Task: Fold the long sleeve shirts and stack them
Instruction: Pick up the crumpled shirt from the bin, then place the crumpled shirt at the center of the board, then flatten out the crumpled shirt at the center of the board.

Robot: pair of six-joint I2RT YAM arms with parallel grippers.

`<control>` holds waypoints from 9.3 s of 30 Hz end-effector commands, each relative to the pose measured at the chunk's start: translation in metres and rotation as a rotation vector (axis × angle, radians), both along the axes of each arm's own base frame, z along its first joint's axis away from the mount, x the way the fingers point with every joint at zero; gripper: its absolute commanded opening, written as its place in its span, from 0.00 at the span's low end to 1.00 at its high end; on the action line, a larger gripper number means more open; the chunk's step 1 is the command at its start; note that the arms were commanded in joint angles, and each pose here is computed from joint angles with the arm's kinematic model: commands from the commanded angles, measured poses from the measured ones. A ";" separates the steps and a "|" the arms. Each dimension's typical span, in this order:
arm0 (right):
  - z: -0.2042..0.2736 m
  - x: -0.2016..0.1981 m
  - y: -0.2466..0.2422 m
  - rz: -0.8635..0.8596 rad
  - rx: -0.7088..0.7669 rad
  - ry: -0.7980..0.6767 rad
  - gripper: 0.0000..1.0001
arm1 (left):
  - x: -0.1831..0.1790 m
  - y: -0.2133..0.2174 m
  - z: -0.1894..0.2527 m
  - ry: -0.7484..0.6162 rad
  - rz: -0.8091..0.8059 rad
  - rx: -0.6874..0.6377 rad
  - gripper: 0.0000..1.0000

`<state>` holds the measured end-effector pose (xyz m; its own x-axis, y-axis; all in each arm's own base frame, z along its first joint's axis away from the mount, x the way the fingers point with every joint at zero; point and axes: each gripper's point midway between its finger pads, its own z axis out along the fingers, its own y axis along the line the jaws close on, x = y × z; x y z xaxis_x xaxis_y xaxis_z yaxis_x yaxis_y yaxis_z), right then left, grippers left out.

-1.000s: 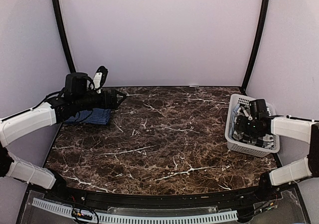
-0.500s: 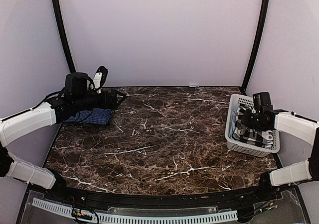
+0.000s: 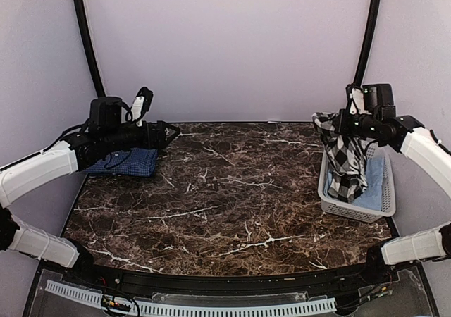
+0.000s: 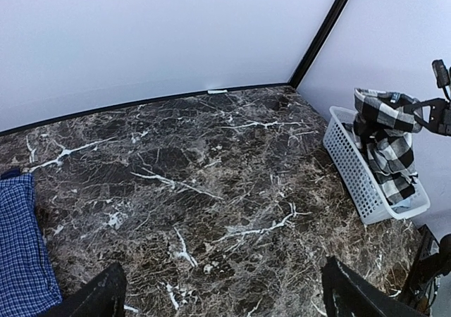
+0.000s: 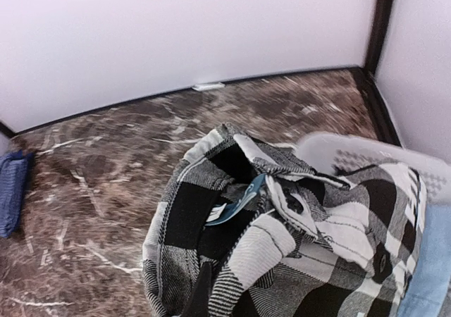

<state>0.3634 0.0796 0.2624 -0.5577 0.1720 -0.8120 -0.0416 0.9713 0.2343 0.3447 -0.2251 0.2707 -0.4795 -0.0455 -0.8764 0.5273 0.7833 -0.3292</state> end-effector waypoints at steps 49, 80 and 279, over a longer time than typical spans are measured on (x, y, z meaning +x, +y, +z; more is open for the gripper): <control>0.348 -0.156 0.219 0.906 0.196 -0.849 0.00 | -0.141 -0.038 0.288 -0.670 -0.447 -0.271 0.00; -0.024 0.156 0.228 0.465 0.044 0.078 0.71 | 0.135 0.002 -0.048 0.386 0.093 -0.091 0.72; -0.170 -0.091 0.188 0.496 -0.125 0.434 0.59 | -0.132 0.041 -0.186 0.890 0.219 0.030 0.54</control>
<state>0.2924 0.2637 0.0948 -0.8147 -0.2783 -0.5088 -0.4192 0.8888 0.1851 0.2514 -0.1693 0.1002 -0.9253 -0.2334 -0.2990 -0.0545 0.8619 -0.5041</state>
